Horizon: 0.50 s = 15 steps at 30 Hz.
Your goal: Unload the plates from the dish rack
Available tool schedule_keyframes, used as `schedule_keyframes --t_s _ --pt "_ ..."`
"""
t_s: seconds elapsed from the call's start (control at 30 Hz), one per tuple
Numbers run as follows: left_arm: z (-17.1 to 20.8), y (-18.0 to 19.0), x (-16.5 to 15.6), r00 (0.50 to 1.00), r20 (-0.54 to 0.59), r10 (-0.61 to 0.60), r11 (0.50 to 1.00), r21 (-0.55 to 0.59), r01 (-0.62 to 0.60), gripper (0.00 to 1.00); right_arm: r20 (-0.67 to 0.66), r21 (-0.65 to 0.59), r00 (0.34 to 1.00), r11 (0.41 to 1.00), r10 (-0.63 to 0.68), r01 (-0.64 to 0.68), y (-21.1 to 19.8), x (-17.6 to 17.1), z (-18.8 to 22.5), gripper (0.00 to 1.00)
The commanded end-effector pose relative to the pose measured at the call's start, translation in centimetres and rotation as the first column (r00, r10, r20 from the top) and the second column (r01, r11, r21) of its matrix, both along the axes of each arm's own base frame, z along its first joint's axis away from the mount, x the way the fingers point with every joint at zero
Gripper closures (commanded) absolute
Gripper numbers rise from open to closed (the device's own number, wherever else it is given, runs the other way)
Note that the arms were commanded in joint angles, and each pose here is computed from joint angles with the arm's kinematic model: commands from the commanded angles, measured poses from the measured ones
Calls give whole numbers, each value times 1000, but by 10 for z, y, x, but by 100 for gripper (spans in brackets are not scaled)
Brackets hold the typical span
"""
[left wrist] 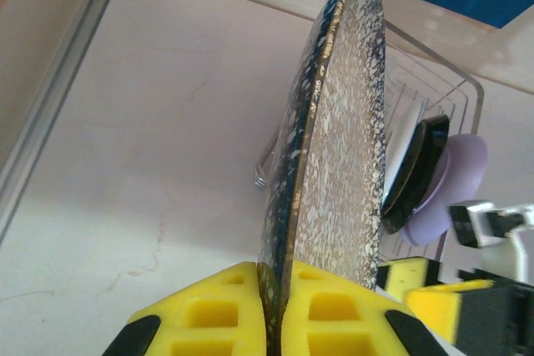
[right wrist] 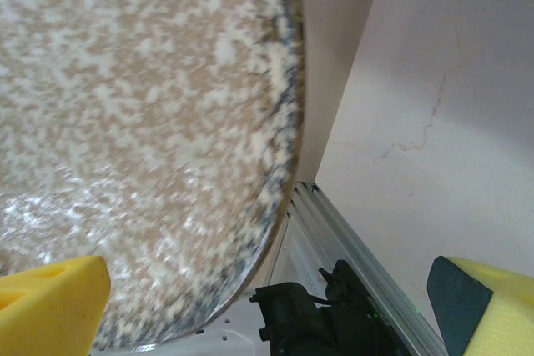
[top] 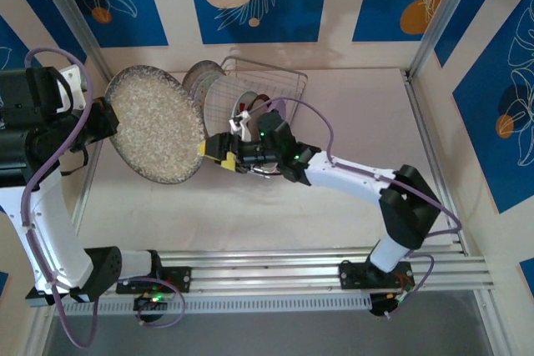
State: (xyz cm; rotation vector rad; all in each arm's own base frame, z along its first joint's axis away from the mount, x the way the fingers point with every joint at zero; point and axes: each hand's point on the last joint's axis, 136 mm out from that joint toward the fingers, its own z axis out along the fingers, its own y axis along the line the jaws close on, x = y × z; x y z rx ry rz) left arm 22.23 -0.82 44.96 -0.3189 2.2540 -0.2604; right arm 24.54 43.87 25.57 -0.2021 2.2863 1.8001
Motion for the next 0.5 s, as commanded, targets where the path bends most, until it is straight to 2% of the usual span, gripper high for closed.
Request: schedule_keyframes --t_s 0.0,0.2,0.47 --pt "55 -17 -3 971 239 -21 993 -109 49 100 -2 83 998 994 68 -67 17 -6 17 1" --pt "52 -22 2 972 235 -24 986 -158 63 100 -8 144 998 988 64 -63 29 1 24 6" --pt "47 -26 6 973 228 -26 980 -188 71 100 -43 274 998 961 51 -37 34 10 43 20"
